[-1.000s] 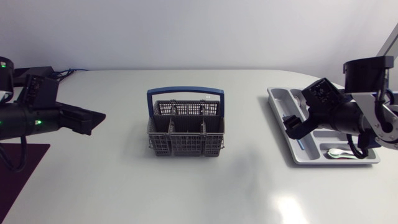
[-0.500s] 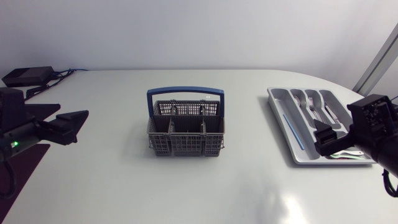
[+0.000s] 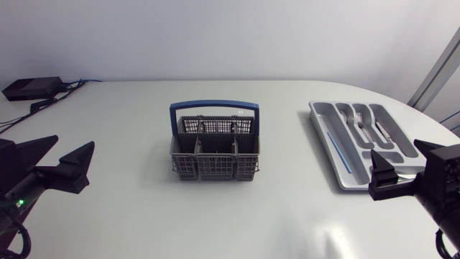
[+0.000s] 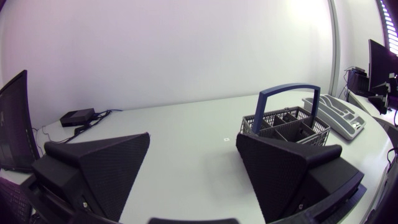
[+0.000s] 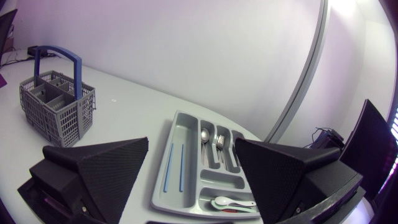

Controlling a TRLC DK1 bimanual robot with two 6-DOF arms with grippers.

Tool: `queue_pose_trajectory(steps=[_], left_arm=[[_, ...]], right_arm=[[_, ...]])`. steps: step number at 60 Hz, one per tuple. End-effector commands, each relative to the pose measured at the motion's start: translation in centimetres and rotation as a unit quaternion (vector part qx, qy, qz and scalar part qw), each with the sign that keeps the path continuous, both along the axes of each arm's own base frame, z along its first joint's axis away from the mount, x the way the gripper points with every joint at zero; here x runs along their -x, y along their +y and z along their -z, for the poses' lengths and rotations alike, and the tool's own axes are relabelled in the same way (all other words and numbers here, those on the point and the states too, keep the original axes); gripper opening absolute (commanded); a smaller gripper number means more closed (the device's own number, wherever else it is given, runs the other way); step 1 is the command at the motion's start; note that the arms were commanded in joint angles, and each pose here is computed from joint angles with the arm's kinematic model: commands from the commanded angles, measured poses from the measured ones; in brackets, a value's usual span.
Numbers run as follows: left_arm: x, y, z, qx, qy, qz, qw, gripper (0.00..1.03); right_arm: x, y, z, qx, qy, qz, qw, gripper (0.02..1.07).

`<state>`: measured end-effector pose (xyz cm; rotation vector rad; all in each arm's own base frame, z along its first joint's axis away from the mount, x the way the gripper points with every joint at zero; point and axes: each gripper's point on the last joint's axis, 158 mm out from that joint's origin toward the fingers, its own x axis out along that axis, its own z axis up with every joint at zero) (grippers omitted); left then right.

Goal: Unload the cutlery basket into the drawer organizer.

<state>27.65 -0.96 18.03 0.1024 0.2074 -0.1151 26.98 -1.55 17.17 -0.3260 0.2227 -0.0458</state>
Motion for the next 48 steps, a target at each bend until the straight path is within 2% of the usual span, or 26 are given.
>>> queue_pose_trajectory(steps=[1,30,48], left_arm=[[0.4,-0.1,0.9,0.014,-0.005,-0.007,1.0,0.98],[2.0,0.5,4.1,0.041,-0.045,-0.044,0.997,0.98],[2.1,0.7,4.9,0.049,-0.055,-0.053,0.996,0.97]], right_arm=[[0.3,0.1,0.7,-0.036,-0.014,0.004,0.999,1.02],[1.5,1.3,2.2,-0.161,-0.083,-0.013,0.983,1.02],[1.5,1.4,2.3,-0.162,-0.083,-0.013,0.983,1.02]])
